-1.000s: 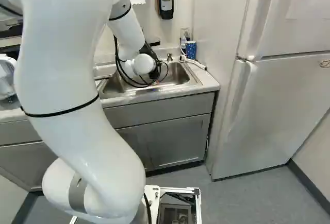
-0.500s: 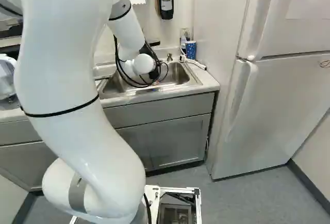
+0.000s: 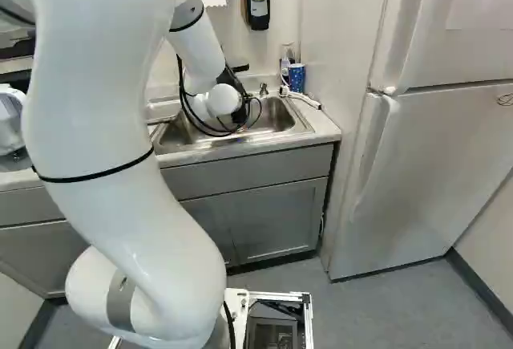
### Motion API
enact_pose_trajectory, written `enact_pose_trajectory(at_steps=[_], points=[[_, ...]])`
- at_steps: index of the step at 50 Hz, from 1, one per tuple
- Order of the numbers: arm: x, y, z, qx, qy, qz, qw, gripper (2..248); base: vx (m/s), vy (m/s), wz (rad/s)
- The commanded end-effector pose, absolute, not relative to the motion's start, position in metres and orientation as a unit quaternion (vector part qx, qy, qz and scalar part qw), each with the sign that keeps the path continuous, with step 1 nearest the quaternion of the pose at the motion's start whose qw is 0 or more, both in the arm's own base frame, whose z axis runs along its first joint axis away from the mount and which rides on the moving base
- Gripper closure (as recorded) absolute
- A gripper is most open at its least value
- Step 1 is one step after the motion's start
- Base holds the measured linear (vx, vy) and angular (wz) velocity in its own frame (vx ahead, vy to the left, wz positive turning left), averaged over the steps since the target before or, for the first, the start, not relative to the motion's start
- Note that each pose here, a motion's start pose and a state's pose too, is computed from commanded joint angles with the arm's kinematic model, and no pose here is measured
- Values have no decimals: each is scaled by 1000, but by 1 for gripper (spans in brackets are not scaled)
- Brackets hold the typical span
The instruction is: Rinse the cup and place it in the tray
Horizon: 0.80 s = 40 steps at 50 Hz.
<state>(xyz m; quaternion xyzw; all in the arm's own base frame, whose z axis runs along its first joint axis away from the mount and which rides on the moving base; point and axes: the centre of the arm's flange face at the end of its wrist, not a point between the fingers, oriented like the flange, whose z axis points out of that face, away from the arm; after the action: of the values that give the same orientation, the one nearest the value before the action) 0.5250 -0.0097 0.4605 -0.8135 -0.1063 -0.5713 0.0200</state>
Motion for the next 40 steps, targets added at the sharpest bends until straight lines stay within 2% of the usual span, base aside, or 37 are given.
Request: enact_pose_trajectory(at_steps=[40], points=[[525,-10,460,-814,-106,-571,20,124,0,0,0]])
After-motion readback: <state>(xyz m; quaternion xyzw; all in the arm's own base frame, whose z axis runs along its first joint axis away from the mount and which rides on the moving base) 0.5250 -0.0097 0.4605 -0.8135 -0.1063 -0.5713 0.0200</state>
